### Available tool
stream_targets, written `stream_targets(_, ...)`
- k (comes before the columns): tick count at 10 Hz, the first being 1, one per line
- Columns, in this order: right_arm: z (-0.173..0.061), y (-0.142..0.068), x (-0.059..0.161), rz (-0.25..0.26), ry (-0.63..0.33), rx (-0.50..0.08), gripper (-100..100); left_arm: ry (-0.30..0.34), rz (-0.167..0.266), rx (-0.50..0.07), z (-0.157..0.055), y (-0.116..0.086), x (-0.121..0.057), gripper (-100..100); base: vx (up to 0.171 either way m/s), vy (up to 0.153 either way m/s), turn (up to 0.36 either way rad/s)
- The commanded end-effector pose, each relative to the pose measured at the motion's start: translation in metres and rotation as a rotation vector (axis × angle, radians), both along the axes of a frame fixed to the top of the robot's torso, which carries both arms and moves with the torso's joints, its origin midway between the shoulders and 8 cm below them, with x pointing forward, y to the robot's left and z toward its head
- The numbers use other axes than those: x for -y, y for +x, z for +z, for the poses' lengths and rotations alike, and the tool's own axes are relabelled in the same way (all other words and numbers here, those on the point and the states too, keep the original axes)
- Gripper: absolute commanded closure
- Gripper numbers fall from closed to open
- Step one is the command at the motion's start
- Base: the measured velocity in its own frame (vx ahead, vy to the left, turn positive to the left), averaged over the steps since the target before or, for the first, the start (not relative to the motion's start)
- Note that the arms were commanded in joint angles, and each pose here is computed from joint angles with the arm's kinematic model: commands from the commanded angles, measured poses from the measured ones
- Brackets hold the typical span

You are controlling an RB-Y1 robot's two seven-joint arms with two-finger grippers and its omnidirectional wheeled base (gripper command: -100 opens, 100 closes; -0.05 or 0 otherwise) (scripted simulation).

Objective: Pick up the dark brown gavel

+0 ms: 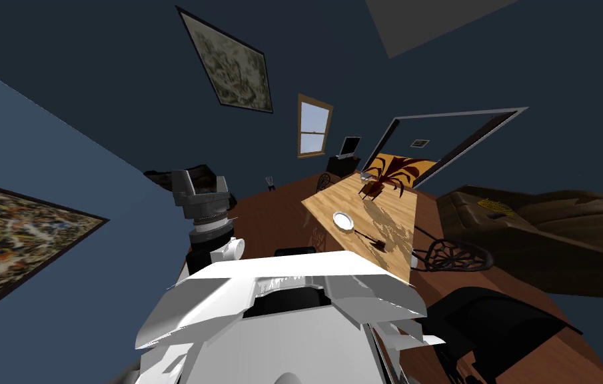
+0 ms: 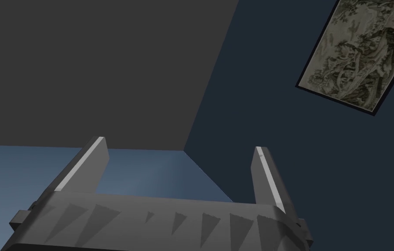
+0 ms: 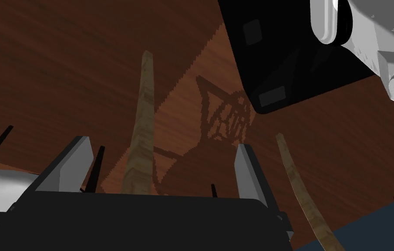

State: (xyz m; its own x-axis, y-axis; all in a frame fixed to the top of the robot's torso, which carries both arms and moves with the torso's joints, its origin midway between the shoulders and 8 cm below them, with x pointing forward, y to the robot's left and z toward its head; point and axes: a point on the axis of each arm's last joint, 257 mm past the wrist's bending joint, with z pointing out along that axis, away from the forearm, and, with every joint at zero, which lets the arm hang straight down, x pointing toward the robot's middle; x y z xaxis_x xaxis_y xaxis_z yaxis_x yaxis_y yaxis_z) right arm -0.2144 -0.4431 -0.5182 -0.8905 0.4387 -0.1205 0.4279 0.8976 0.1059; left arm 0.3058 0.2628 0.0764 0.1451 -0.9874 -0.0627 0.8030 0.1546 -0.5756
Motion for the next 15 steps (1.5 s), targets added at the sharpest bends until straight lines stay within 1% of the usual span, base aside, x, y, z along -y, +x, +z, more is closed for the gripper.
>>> stream_targets(1, 0.011, -0.027, 0.032, 0.058, -0.058, -0.071, -100, 0.000, 0.000, 0.000, 0.000, 0.000, 0.000, 0, 0.069, 0.021, 0.224)
stream_targets(2, 0.010, -0.021, 0.029, 0.062, -0.052, -0.059, -100, 0.000, 0.000, 0.000, 0.000, 0.000, 0.000, 0, 0.040, 0.012, 0.131)
stream_targets(3, 0.011, -0.027, 0.032, 0.058, -0.058, -0.071, -100, 0.000, 0.000, 0.000, 0.000, 0.000, 0.000, 0, 0.000, 0.000, 0.000)
stream_targets(4, 0.017, -0.041, 0.052, 0.098, -0.091, -0.109, -100, 0.000, 0.000, 0.000, 0.000, 0.000, 0.000, 0, 0.034, 0.010, 0.112)
stream_targets(6, 0.018, -0.045, 0.054, 0.095, -0.095, -0.117, -100, 0.000, 0.000, 0.000, 0.000, 0.000, 0.000, 0, 0.016, 0.005, 0.053)
stream_targets(7, 0.027, -0.059, 0.074, 0.135, -0.129, -0.160, -100, 0.000, 0.000, 0.000, 0.000, 0.000, 0.000, 0, 0.032, 0.010, 0.106)
stream_targets(8, 0.027, -0.062, 0.075, 0.133, -0.131, -0.164, -100, 0.000, 0.000, 0.000, 0.000, 0.000, 0.000, 0, 0.038, 0.010, 0.112)
stream_targets(9, 0.034, -0.069, 0.093, 0.176, -0.159, -0.195, -100, 0.000, 0.000, 0.000, 0.000, 0.000, 0.000, 0, 0.048, 0.015, 0.153)
stream_targets(10, 0.035, -0.070, 0.093, 0.175, -0.160, -0.197, -100, 0.000, 0.000, 0.000, 0.000, 0.000, 0.000, 0, 0.057, 0.006, 0.063)
stream_targets(11, 0.037, -0.077, 0.096, 0.170, -0.166, -0.210, -100, 0.000, 0.000, 0.000, 0.000, 0.000, 0.000, 0, 0.026, 0.003, 0.026)
stream_targets(12, 0.046, -0.088, 0.115, 0.209, -0.197, -0.249, -100, 0.000, 0.000, 0.000, 0.000, 0.000, 0.000, 0, 0.053, 0.011, 0.119)
stream_targets(13, 0.043, -0.079, 0.111, 0.216, -0.188, -0.229, -100, 0.000, 0.000, 0.000, 0.000, 0.000, 0.000, 0, 0.039, 0.008, 0.076)
stream_targets(14, 0.047, -0.090, 0.116, 0.208, -0.198, -0.252, -100, 0.000, 0.000, 0.000, 0.000, 0.000, 0.000, 0, 0.016, 0.000, 0.000)
stream_targets(15, 0.056, -0.099, 0.133, 0.247, -0.226, -0.288, -100, 0.000, 0.000, 0.000, 0.000, 0.000, 0.000, 0, 0.066, 0.011, 0.110)
